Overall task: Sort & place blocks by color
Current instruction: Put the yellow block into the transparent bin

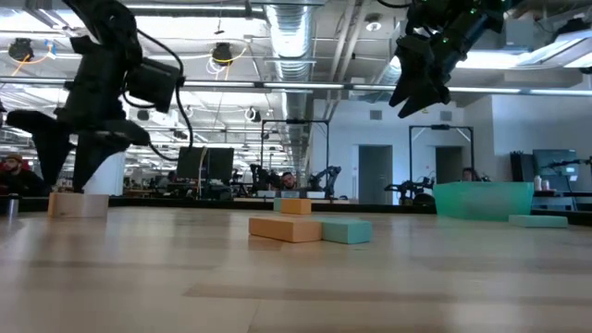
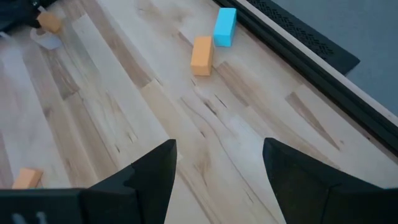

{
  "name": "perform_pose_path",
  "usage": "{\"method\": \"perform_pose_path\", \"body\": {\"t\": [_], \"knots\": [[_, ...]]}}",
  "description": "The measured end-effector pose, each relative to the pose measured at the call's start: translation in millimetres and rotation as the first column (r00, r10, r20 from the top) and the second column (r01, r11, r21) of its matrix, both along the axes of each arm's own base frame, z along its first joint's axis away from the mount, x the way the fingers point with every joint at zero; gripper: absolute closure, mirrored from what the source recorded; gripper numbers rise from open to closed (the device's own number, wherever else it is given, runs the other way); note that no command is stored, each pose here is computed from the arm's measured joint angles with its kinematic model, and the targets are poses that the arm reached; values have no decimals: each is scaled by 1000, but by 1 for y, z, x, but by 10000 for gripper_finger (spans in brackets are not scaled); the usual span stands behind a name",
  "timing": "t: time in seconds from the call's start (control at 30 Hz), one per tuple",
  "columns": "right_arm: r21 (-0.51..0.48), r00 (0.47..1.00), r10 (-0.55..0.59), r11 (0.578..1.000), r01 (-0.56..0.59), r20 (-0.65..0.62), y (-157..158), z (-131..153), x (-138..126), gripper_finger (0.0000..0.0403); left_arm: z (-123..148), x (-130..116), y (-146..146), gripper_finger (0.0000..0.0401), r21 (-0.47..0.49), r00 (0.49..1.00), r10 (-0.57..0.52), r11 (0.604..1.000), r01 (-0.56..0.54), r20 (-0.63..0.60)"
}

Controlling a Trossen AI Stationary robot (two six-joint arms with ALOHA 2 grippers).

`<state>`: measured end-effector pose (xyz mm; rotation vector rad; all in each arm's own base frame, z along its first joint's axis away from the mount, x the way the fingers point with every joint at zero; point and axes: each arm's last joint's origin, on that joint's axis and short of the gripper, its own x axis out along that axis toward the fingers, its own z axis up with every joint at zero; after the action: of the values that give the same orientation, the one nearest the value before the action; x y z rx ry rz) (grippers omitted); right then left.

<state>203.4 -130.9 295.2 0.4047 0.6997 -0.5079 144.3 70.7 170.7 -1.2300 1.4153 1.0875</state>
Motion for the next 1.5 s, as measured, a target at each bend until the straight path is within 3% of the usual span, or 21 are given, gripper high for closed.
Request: {"method": "perform_pose_path", "body": {"t": [0.37,0.57,0.73,1.2,1.3,1.5], "knots": [[2,1000,0,1000,0,-4,0,0,0,140,-20,-8,-2,211,38,992,123,992,-122,-31],[2,1000,0,1000,0,-3,0,0,0,140,-32,-4,0,211,65,970,234,969,-239,67],[2,1000,0,1000,0,-3,0,0,0,140,-34,-5,0,211,84,953,298,950,-302,62],[-19,1000,14,1000,-14,-10,-1,0,-1,140,-35,-4,3,213,181,936,346,918,-352,65],[-19,1000,14,1000,-14,-10,-1,0,-1,140,-35,-4,4,230,188,936,346,917,-352,68],[-19,1000,14,1000,-14,-11,-1,0,-1,140,-34,-4,4,302,193,949,310,929,-317,65]]}}
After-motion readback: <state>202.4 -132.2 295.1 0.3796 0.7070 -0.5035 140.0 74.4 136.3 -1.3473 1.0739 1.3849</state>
